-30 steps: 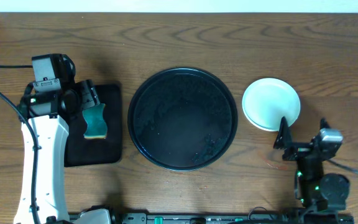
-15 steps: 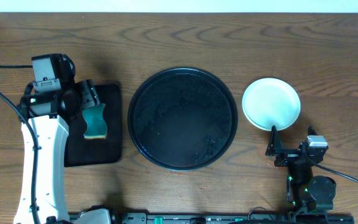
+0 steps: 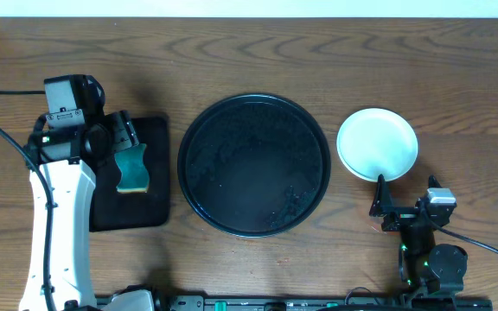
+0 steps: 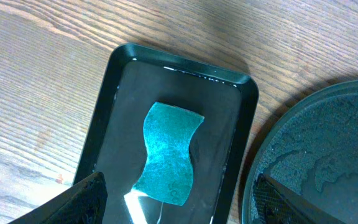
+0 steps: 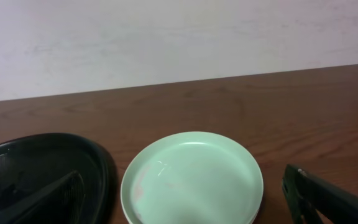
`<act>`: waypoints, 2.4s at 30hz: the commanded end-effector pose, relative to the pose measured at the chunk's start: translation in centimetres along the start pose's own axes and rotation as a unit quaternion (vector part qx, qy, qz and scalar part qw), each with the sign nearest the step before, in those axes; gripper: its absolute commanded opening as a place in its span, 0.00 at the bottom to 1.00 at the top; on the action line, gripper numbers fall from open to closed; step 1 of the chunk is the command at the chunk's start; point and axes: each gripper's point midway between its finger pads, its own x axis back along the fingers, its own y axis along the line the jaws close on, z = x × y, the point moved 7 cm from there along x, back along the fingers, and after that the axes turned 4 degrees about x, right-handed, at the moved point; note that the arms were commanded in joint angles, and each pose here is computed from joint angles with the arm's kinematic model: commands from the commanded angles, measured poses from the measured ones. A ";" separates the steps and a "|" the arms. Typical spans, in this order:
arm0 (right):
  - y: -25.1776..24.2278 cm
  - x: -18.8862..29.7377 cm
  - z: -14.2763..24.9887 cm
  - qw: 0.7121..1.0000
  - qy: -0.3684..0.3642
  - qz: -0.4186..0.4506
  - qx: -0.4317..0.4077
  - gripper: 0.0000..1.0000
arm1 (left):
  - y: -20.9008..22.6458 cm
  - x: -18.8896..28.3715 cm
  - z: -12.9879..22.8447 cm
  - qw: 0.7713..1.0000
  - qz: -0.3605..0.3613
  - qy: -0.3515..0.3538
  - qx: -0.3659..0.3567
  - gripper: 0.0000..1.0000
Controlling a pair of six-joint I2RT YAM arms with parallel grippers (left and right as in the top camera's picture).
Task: Clean dirty plates on tray and stack at the side
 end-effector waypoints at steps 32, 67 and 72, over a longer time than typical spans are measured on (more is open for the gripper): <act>0.3 0.0 0.1 1.000 0.001 -0.011 0.006 0.99 | -0.5 4.0 9.8 0.900 0.136 -0.413 -0.027 0.88; 0.3 0.0 0.1 1.000 0.001 -0.011 0.006 0.99 | 0.4 -1.4 16.5 0.897 0.142 -0.410 -0.082 0.88; 0.3 0.0 0.1 1.000 0.001 -0.011 0.006 0.99 | 0.4 -1.4 16.5 0.897 0.142 -0.410 -0.082 0.88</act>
